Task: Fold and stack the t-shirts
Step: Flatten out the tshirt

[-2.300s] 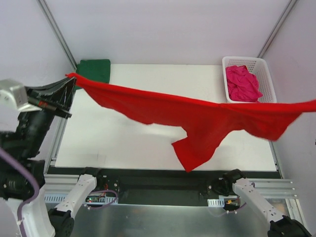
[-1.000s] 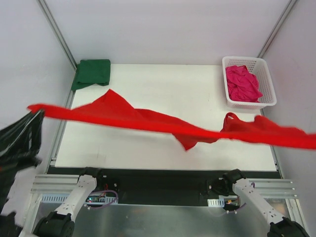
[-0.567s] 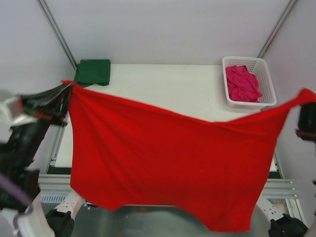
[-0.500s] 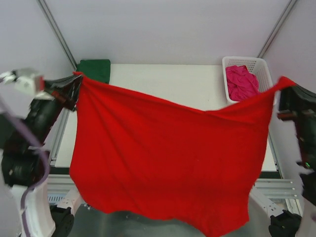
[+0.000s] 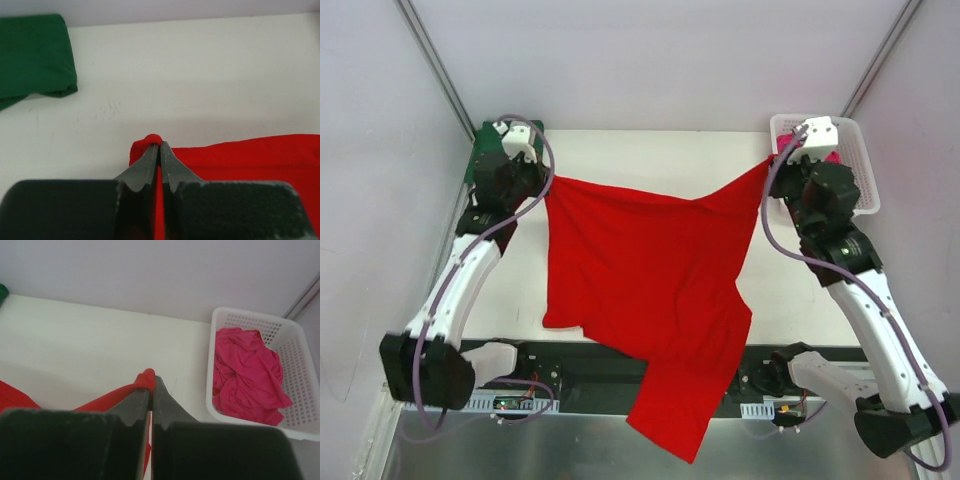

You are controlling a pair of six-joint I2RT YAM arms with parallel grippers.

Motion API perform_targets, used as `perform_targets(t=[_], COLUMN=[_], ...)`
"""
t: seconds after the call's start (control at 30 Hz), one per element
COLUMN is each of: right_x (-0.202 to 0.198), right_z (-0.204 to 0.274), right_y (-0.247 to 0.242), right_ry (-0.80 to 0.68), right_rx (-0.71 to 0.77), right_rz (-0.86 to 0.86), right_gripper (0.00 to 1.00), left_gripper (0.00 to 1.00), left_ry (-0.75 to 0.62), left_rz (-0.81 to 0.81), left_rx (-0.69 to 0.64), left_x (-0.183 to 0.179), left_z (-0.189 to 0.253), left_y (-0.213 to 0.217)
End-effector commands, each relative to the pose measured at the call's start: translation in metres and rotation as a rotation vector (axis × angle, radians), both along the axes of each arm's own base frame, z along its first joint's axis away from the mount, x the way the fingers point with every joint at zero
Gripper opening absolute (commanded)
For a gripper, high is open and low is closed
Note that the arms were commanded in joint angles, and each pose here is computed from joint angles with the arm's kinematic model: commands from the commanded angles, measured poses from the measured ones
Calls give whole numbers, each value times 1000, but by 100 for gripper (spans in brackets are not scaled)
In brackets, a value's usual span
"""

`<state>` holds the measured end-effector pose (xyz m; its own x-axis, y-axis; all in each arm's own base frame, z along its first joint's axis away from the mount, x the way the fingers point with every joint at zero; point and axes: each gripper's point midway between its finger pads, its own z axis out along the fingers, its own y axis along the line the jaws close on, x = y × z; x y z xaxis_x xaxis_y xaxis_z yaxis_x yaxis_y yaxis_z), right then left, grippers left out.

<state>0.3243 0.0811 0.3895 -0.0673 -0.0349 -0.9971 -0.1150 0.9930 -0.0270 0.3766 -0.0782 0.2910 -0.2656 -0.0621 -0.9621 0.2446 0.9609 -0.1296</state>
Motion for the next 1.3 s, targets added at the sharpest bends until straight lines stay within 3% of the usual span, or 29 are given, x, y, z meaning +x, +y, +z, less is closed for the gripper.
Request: perform_targets(t=[0.0,0.23,0.37,1.0,1.27], right_x=[40,96,127,196,233], right_z=[-16,-87,-127,-156,-167], right_y=[7,18,16,-44,-38], right_ry=[-16,127,211,246,254], right_rx=[82,92,96,46,5], right_rz=[-34,-58,-69,-202,-172], right_gripper=[1,1,1,1,2], left_gripper=[0,0,0,0,0], left_ry=[1,50,161,221,206], left_rz=[46,91,44,26,55], left_rx=[-14,28,30,41,88], left_x=[52,88,109,170,194], left_z=[-41,-92,-123,-154,-155], left_y=[-3,1,-10,-8,8])
